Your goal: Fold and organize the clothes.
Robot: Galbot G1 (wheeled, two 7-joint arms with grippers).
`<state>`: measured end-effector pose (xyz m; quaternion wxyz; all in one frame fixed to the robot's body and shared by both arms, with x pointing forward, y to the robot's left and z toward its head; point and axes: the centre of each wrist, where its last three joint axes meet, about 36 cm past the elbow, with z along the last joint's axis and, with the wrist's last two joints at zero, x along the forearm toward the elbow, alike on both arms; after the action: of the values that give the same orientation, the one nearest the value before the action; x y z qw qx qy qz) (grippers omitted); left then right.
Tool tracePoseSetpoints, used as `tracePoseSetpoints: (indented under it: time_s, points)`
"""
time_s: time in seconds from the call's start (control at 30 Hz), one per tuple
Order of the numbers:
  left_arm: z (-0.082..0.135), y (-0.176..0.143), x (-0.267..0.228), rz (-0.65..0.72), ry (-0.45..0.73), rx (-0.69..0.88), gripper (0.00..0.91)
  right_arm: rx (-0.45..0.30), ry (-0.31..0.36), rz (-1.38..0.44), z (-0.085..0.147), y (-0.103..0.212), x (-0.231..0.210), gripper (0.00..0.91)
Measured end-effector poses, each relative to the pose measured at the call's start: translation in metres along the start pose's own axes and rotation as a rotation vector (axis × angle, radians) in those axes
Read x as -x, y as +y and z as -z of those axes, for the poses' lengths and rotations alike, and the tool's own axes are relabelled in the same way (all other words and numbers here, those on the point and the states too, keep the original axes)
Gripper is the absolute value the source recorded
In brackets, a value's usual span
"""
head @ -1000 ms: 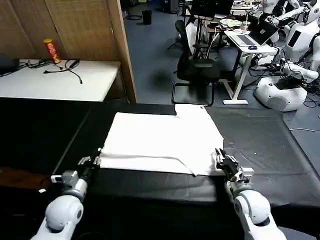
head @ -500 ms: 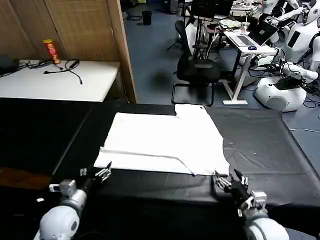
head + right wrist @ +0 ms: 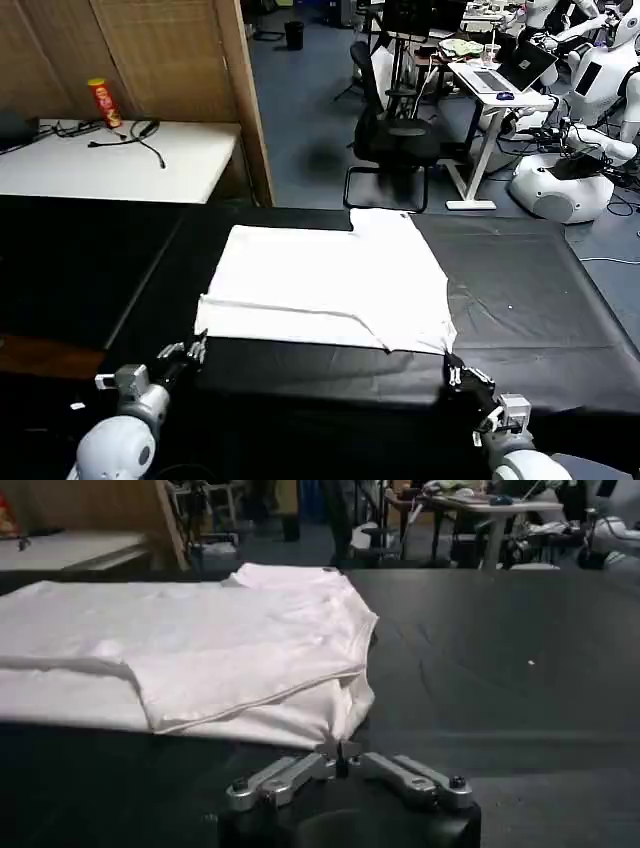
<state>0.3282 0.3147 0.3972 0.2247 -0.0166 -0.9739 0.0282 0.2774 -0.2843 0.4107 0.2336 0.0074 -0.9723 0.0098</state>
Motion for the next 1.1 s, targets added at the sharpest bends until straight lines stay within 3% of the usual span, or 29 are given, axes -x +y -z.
tracePoseSetpoints:
  time_s: [0.2,0.47,0.5,0.53,0.93,1.0,1.1]
  points:
    - [0.007,-0.003,-0.022,0.038,0.011,0.046,0.0,-0.056,0.023,-0.007,0.015,0.006,-0.03,0.039]
    - [0.002,-0.006,-0.062,0.067,0.04,0.121,0.0,-0.097,0.062,0.0,0.016,0.009,-0.052,0.049]
    - [0.0,-0.006,-0.067,0.071,0.05,0.118,0.878,-0.099,0.066,0.003,0.016,0.009,-0.054,0.283]
    - [-0.001,-0.006,-0.072,0.073,0.057,0.116,0.878,-0.1,0.075,0.007,0.017,0.01,-0.056,0.878]
    - [0.001,-0.005,-0.107,0.123,0.127,0.133,0.878,-0.142,0.152,0.019,0.02,0.021,-0.086,0.878]
    - [0.005,-0.006,-0.112,0.127,0.136,0.139,0.878,-0.119,0.135,0.024,0.027,0.022,-0.089,0.878]
    - [0.015,-0.007,-0.116,0.128,0.147,0.137,0.878,-0.083,0.051,0.051,0.04,0.019,-0.088,0.878]
